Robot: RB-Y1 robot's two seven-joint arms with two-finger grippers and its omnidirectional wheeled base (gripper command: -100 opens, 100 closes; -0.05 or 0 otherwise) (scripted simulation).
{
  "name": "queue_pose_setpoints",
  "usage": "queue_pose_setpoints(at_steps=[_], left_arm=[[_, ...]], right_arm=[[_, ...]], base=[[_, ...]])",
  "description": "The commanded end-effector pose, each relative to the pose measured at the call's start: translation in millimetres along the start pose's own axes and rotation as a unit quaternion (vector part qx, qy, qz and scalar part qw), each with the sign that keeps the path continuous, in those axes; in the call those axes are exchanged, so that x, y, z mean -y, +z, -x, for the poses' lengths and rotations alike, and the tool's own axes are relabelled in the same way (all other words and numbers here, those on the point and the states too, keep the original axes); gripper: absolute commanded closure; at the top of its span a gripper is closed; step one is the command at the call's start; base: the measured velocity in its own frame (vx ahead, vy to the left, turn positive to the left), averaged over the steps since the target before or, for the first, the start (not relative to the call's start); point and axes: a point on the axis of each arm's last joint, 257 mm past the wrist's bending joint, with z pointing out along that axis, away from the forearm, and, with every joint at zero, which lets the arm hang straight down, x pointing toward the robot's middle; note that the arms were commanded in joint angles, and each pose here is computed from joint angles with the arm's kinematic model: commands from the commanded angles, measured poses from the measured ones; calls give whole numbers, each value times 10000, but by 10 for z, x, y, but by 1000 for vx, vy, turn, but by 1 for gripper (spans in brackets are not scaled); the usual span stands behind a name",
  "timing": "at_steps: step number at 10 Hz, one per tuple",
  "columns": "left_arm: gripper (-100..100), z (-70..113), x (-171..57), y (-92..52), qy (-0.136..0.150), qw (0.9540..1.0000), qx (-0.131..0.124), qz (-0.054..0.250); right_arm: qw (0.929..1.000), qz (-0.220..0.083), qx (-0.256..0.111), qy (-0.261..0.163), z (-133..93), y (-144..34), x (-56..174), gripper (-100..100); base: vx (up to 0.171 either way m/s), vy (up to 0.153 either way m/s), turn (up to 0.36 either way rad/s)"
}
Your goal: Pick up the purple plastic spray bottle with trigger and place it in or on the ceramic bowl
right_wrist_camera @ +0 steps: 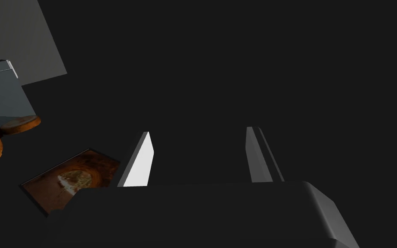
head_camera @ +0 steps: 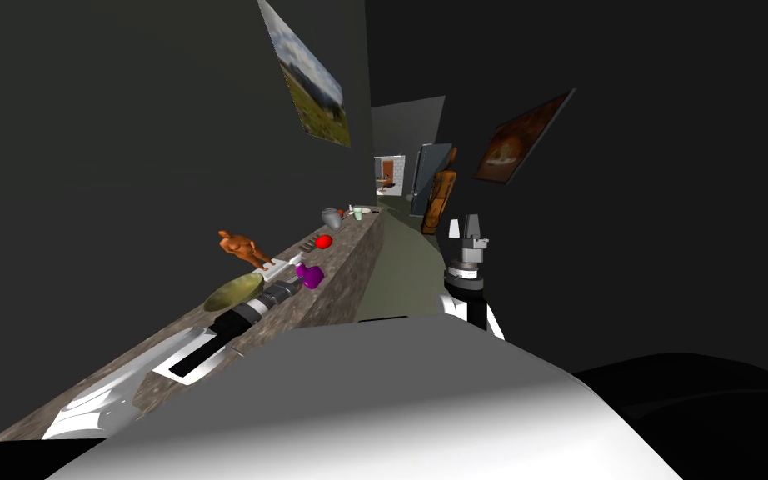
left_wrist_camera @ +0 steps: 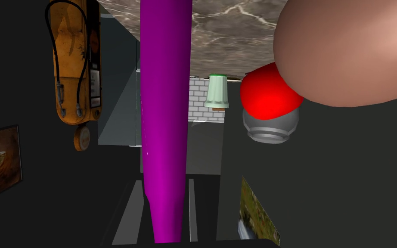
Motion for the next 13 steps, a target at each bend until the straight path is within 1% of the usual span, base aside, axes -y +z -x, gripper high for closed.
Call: queue_pose_setpoints(at_steps=[1, 4, 7, 8, 13], left_arm=[[100, -24, -170, -85, -76, 9999, -80, 109], [100, 10, -480, -205, -143, 9993, -152, 296], [100, 84, -808, -345, -209, 9984, -198, 493], [100, 80, -814, -349, -211, 9983, -202, 501], [100, 271, -1367, -621, -312, 9956, -213, 854]], right_arm=[[10000, 0, 0, 0, 0, 0, 0, 0], [10000, 0, 0, -1, 0, 0, 0, 0], [10000, -1, -1, -1, 0, 0, 0, 0], [10000, -1, -1, -1, 1, 0, 0, 0], [10000, -1, -1, -2, 1, -1, 0, 0]], base=[[-116, -62, -149], [-99, -44, -107], [-89, -23, -141], [-58, -6, -39], [-81, 4, -122]])
